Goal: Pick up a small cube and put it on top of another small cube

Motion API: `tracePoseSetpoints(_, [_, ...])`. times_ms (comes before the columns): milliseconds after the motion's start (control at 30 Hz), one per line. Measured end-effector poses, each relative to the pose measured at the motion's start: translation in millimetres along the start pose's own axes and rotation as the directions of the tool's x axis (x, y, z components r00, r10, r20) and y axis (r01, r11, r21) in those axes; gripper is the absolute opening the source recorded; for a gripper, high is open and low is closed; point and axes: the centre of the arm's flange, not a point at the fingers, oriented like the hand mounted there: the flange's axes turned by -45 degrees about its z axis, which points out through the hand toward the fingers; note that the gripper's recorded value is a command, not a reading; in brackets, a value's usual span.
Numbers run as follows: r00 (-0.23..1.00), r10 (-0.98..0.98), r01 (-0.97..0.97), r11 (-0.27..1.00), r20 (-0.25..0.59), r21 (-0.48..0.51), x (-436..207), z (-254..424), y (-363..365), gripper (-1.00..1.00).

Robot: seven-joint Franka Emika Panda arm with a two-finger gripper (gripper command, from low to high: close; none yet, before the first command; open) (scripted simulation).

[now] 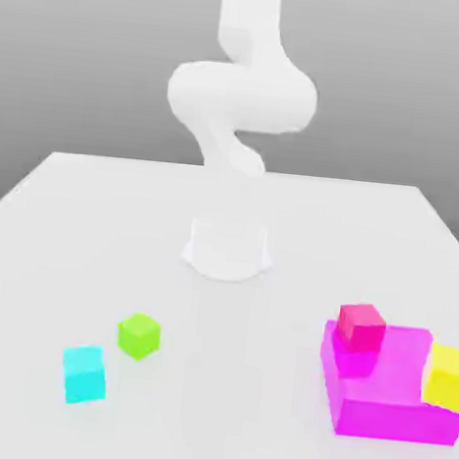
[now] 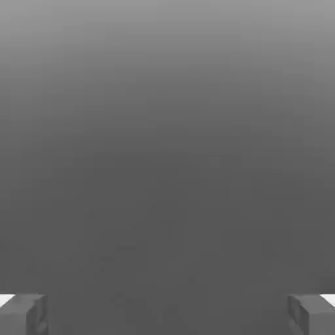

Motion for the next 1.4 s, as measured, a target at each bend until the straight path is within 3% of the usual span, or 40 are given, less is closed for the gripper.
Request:
tracePoseSetpoints(233, [0.919,0.341,-0.326,0.940,0.201,-0.102,-45.5,153.4,65.1,0.00])
tracePoseSetpoints(433, [0.742,0.604,-0.538,0.795,0.291,-0.280,-123.4,254.1,121.1,0.00])
tracePoseSetpoints(567, [0.588,0.755,-0.627,0.652,0.291,-0.426,-190.5,302.3,157.8,0.00])
tracePoseSetpoints(733, [0.392,0.892,-0.666,0.444,0.225,-0.600,-281.4,339.4,198.0,0.00])
tracePoseSetpoints(933, [0.370,0.904,-0.661,0.418,0.214,-0.623,-330.8,386.0,205.4,0.00])
tracePoseSetpoints(967, [0.369,0.905,-0.662,0.417,0.214,-0.623,-335.3,390.2,205.6,-1.00])
tracePoseSetpoints(1200, [0.370,0.904,-0.662,0.417,0.213,-0.623,-334.4,389.5,205.6,-1.00])
tracePoseSetpoints(1400, [0.368,0.905,-0.663,0.417,0.215,-0.621,-298.4,346.8,199.8,-1.00])
